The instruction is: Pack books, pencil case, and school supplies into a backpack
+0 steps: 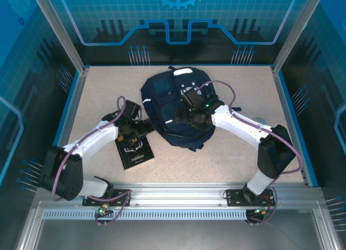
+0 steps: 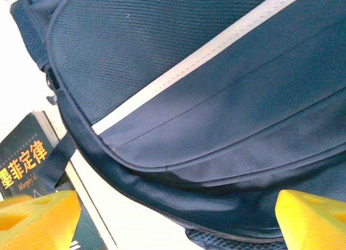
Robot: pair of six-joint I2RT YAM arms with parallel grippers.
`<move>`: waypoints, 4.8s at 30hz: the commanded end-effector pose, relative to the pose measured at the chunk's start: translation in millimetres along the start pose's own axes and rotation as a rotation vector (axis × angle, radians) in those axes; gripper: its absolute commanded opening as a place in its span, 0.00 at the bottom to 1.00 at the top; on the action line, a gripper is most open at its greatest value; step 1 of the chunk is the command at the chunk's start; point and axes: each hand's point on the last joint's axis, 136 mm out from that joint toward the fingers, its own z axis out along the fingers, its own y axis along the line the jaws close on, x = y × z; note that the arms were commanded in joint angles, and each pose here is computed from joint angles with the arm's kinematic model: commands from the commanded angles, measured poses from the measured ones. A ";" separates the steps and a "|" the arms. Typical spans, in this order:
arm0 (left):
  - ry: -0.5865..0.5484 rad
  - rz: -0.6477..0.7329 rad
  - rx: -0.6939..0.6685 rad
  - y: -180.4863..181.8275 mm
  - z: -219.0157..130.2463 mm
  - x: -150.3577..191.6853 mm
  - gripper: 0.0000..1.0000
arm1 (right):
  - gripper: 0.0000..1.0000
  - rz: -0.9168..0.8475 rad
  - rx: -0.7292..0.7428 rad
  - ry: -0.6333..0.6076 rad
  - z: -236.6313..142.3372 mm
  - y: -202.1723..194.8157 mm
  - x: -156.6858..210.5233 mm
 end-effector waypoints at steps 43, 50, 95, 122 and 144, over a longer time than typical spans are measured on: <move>0.084 -0.374 -0.073 127.1 21.8 26.1 0.90 | 0.44 -0.459 -0.078 0.446 130.4 105.9 139.2; 0.110 -0.344 -0.005 114.0 22.9 25.1 0.88 | 0.42 -0.423 -0.063 0.482 139.5 97.1 141.0; 0.176 -0.206 0.402 18.9 -19.5 -3.7 0.53 | 0.27 -0.326 -0.066 0.493 126.4 79.1 126.3; -0.305 -0.082 0.526 -22.9 -116.3 -70.6 0.04 | 0.86 -0.290 -0.325 0.073 -19.2 93.6 10.7; -0.510 -0.167 1.041 -179.5 -184.3 -120.8 0.03 | 1.00 0.290 -1.062 -0.013 -99.1 98.6 -66.2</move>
